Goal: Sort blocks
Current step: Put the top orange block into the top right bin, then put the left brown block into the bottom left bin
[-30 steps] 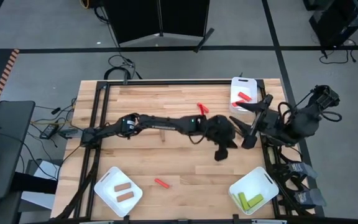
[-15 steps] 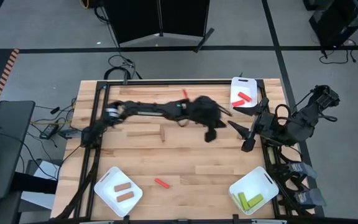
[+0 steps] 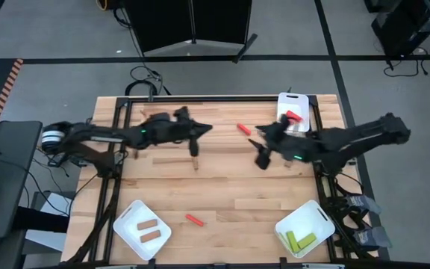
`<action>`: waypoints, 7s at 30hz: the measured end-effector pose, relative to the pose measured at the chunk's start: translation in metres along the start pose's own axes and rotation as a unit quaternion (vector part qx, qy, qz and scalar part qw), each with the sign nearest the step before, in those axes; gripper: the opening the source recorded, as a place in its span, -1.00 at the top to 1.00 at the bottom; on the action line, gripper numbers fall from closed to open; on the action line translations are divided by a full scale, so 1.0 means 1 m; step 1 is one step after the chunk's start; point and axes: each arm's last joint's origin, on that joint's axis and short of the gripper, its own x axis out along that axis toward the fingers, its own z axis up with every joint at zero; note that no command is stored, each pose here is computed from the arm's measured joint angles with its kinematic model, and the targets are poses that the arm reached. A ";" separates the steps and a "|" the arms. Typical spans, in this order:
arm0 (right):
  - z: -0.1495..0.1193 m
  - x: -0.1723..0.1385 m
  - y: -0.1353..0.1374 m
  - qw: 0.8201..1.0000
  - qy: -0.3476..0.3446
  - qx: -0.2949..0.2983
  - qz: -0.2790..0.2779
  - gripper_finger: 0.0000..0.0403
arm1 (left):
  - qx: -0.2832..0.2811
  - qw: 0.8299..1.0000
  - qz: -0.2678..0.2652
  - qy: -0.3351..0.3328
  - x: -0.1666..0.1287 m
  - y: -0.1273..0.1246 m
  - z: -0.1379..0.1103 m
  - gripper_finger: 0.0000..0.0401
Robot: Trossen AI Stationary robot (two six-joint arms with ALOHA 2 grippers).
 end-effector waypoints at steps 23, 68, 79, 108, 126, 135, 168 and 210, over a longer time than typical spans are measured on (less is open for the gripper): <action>-0.090 0.197 -0.073 0.926 0.372 0.069 -0.025 -0.38 | 0.017 0.998 -0.003 -0.068 -0.072 0.007 -0.002 0.96; -0.049 0.103 -0.135 0.910 0.324 0.127 -0.226 0.65 | -0.006 0.984 0.078 0.162 -0.053 0.015 -0.042 0.54; -0.074 0.099 -0.187 0.817 0.407 0.202 -0.354 0.52 | 0.004 0.978 0.061 0.199 -0.026 0.000 -0.036 0.27; -0.017 0.037 -0.107 0.953 0.146 0.137 -0.229 -0.15 | -0.216 0.855 0.276 0.382 0.013 -0.012 -0.089 0.26; -0.032 0.045 -0.057 0.972 0.118 0.068 -0.192 -0.06 | -0.252 0.803 0.328 0.428 0.017 -0.030 -0.085 0.26; -0.045 0.029 -0.047 0.974 0.082 0.048 -0.206 -0.06 | -0.264 0.804 0.316 0.429 0.018 -0.031 -0.084 0.26; -0.041 0.010 -0.041 0.982 0.052 0.048 -0.173 -0.06 | -0.262 0.793 0.217 0.505 0.035 -0.041 -0.046 -0.78; -0.041 0.008 -0.038 0.984 0.050 0.049 -0.161 -0.06 | -0.140 0.760 0.266 0.577 0.060 -0.028 -0.106 0.67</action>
